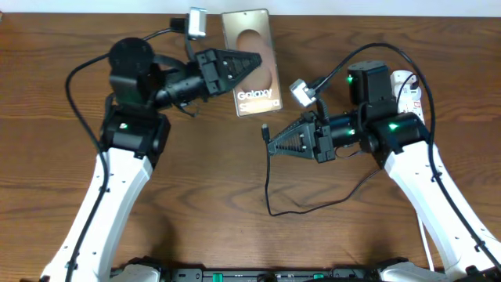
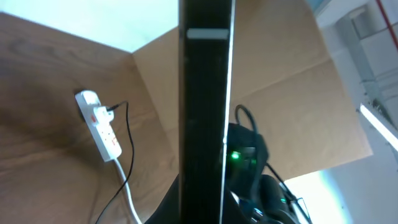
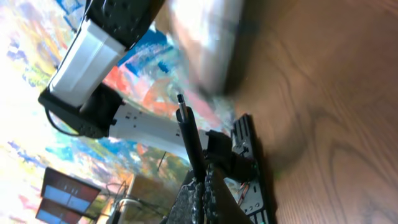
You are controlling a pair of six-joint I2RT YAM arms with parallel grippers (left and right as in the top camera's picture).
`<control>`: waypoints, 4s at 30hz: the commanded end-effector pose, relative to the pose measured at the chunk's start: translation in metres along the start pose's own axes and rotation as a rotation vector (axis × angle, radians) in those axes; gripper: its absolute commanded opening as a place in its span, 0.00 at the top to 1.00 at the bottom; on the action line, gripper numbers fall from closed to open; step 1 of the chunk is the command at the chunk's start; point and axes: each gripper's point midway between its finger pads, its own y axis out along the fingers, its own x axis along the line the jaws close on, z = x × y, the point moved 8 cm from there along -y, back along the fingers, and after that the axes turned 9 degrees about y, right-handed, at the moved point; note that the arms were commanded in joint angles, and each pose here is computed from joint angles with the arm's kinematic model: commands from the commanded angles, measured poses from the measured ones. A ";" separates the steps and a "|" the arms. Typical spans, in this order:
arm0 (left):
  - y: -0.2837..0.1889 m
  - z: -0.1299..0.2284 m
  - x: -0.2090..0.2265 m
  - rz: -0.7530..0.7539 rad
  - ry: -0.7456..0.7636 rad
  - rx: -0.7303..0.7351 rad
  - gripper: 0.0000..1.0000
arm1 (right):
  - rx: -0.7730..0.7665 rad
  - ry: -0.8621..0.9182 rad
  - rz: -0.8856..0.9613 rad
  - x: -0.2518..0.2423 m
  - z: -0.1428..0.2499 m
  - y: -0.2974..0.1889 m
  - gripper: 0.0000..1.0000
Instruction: Plug charger to phone and switch on socket
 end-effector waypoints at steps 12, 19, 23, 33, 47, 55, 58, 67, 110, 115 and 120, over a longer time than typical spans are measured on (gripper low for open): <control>0.007 -0.001 -0.019 0.138 0.153 0.051 0.93 | -0.012 -0.035 0.002 0.000 -0.010 0.003 0.99; 0.007 -0.002 -0.018 0.130 0.117 0.042 0.93 | -0.060 0.022 0.073 -0.005 -0.019 0.000 0.99; 0.007 -0.006 -0.016 0.106 0.115 0.007 0.93 | -0.071 0.024 0.077 -0.006 -0.020 -0.003 0.99; 0.007 -0.011 -0.013 0.072 0.155 -0.043 0.93 | -0.079 0.002 0.088 -0.007 -0.021 -0.005 0.99; -0.049 0.003 0.084 -0.497 0.017 -0.039 0.93 | -0.117 0.235 0.771 -0.069 0.011 -0.007 0.43; -0.079 0.028 0.116 -0.821 -0.040 0.041 0.93 | -0.137 0.339 0.961 -0.078 -0.009 0.018 0.19; -0.083 0.030 0.119 -0.875 -0.050 0.041 0.92 | -0.095 0.372 1.031 -0.089 -0.032 0.031 0.17; -0.096 0.037 0.128 -1.030 -0.074 0.049 0.93 | -0.080 0.497 1.049 -0.185 -0.063 0.070 0.32; -0.067 0.028 0.101 -0.620 -0.032 0.080 0.93 | 0.111 0.662 1.366 -0.182 0.082 -0.085 0.99; -0.067 0.028 0.101 -0.620 -0.033 0.081 0.93 | 0.090 0.625 1.368 -0.206 0.101 -0.079 0.99; -0.067 0.028 0.101 -0.620 -0.032 0.080 0.93 | 0.045 0.593 1.369 -0.210 0.094 -0.076 0.94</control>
